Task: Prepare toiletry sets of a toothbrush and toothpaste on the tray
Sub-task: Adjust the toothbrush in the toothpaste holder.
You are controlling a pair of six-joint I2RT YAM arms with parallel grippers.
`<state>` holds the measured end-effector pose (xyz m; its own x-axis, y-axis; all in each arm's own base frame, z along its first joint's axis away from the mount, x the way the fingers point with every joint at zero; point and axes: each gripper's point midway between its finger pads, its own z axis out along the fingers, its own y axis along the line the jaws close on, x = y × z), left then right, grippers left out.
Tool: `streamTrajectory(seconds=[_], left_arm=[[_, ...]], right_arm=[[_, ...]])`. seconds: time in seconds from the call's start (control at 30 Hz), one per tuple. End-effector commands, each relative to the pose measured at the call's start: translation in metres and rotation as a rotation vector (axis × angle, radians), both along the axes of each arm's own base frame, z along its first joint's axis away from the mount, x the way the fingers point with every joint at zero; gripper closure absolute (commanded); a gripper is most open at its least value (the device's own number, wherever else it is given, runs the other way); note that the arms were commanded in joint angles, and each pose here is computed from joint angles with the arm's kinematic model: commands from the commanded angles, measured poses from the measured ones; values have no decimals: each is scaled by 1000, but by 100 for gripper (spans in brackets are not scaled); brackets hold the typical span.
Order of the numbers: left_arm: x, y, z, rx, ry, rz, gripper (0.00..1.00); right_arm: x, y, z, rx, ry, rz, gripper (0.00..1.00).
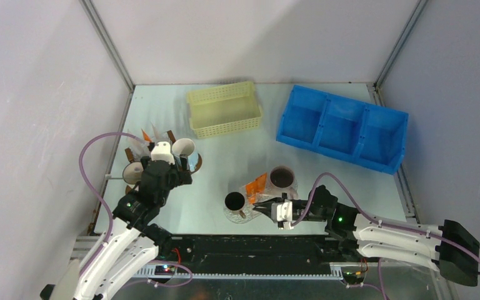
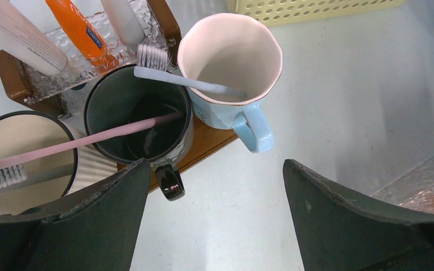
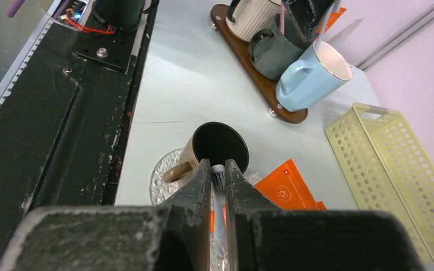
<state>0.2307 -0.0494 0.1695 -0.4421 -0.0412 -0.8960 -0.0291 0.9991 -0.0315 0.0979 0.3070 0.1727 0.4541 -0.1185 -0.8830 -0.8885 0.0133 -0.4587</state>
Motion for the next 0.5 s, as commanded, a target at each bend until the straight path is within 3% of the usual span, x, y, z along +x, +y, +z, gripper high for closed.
streamTrajectory(seconds=[0.0, 0.47], left_arm=[[4, 4, 12, 13, -33, 14, 7], [5, 2, 7, 20, -16, 6, 6]], right_arm=[[5, 0, 22, 116, -7, -44, 100], [11, -6, 29, 218, -27, -110, 100]])
